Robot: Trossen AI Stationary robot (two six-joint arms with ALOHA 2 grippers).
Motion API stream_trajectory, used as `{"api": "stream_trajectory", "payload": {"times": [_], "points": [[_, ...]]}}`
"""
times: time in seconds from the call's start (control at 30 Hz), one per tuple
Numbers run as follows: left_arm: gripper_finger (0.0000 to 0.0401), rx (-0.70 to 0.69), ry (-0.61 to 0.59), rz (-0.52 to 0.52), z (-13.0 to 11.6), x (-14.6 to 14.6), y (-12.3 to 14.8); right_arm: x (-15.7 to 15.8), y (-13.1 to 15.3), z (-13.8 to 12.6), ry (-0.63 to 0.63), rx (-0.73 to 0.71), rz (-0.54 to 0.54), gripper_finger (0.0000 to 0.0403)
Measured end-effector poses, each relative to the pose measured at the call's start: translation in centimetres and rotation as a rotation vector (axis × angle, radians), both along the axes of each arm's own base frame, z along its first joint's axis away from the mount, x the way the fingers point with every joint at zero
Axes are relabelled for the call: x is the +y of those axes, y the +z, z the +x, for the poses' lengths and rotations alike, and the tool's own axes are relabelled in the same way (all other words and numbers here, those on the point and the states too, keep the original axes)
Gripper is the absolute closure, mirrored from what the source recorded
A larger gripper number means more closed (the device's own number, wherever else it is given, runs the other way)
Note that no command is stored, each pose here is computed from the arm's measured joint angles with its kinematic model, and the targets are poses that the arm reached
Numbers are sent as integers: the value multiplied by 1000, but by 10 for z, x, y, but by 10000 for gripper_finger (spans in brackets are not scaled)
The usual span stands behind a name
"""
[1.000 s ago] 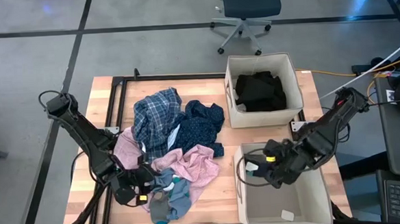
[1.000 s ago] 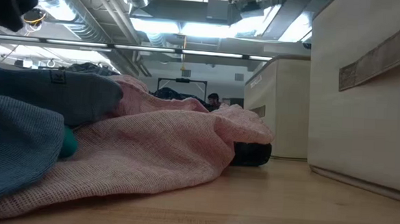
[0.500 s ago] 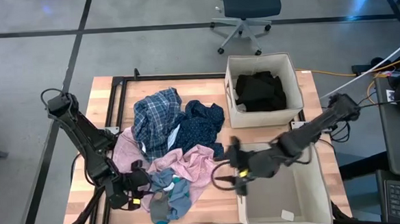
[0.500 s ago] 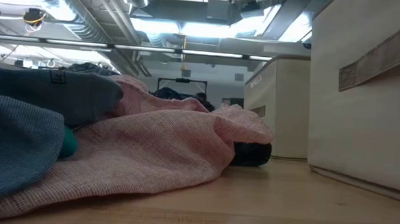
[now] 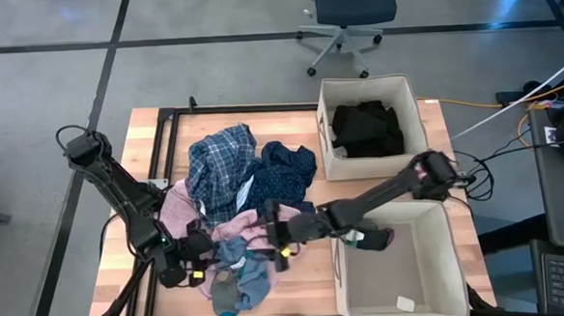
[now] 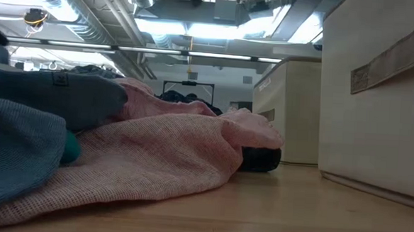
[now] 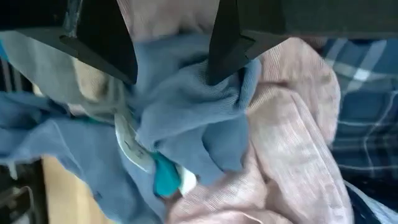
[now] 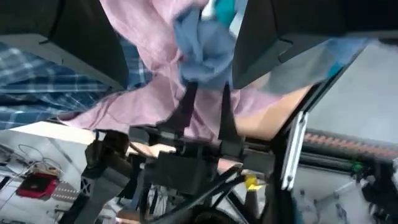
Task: Sort clothes
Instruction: Put the top blue long sock into the bottom laundry organizer
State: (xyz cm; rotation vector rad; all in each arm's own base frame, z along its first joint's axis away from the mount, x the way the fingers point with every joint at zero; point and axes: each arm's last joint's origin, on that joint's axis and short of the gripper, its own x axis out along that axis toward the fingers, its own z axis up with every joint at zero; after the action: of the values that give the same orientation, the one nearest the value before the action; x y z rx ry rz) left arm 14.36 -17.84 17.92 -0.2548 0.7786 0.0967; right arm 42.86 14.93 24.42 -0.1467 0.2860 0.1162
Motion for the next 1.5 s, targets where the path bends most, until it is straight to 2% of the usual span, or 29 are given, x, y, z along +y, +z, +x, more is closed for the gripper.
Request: {"api": "stream_trajectory", "payload": {"times": [0.23,0.37,0.67,0.87,1.03,1.2,1.33,1.5], "points": [[215,-38,33,62,8,9,-4,-22,-54,33,-15,-35,82,114],[215,-63,64,93,12,13,-3,-28,-78,42,6,-27,213,114],[215,-87,115,132,19,21,-2,-24,-102,46,30,-28,244,114],[215,-117,134,143,26,24,0,-25,-126,49,-16,-6,257,114],[215,-145,121,149,32,25,3,-24,-124,50,11,-47,273,124],[215,-146,112,163,33,26,3,-28,-125,51,-5,-45,262,189],[215,-146,101,148,32,26,6,-33,-130,51,-21,1,246,272],[215,-167,76,79,27,30,20,-35,-130,51,-27,10,242,381]]}}
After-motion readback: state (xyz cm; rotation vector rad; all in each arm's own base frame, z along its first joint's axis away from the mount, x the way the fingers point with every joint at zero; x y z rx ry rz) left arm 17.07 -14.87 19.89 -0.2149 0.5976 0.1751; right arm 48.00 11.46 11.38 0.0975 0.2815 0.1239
